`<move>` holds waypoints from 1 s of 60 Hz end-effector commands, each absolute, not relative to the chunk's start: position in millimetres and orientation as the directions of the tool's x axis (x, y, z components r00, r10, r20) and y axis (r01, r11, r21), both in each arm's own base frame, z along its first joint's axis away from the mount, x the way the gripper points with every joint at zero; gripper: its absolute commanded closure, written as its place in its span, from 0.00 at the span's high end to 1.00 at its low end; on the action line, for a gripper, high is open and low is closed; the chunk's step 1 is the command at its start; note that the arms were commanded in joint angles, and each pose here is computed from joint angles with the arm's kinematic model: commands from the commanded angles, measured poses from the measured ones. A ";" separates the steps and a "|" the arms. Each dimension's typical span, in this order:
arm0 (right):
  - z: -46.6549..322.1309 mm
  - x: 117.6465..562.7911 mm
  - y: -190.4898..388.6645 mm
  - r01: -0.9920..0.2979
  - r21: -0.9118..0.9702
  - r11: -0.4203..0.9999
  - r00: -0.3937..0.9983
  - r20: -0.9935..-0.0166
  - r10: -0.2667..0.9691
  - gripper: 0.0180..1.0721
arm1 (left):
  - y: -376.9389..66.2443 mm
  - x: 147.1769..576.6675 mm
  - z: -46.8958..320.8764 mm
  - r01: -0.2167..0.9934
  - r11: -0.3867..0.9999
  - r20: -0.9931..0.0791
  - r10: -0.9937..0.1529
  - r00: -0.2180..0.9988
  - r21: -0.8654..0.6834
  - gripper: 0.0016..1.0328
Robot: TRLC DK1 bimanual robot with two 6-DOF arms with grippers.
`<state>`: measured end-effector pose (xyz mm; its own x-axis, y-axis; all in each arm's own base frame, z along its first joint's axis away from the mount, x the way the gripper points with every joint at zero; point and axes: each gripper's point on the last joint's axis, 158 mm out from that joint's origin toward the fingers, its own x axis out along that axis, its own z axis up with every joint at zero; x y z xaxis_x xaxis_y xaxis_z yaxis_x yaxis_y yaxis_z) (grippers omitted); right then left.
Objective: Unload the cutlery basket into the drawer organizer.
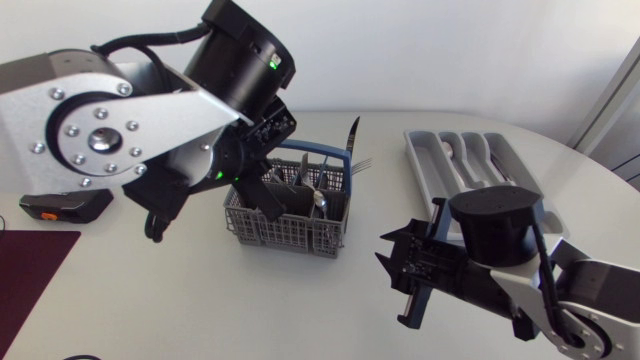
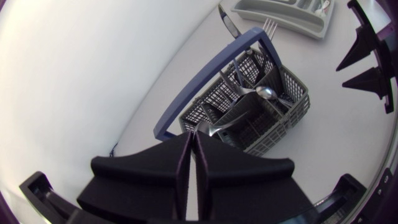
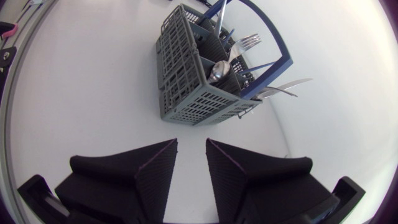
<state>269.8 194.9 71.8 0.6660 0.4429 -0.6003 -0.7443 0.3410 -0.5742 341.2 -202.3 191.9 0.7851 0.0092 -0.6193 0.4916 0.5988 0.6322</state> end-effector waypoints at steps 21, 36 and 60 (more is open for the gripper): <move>124.6 253.4 202.3 -0.725 -0.542 0.425 0.686 -0.520 0.508 0.36 | -183.8 306.5 240.8 0.491 0.669 -0.579 -0.111 0.808 0.558 0.03; 168.0 239.6 226.3 -0.714 -0.523 0.466 0.694 -0.438 0.572 0.36 | -213.2 285.3 218.1 0.621 0.738 -0.698 -0.297 0.651 0.264 0.03; 171.9 234.3 272.0 -0.736 -0.508 0.447 0.665 -0.419 0.619 0.36 | -252.7 292.1 177.2 0.670 0.731 -0.797 -0.478 0.369 -0.128 0.03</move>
<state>232.4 261.6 171.2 0.6662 0.6154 -0.4213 -0.7319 0.4309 -0.5279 282.2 -248.7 171.9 0.3838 -0.4557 -0.8031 0.6953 0.7150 -0.0734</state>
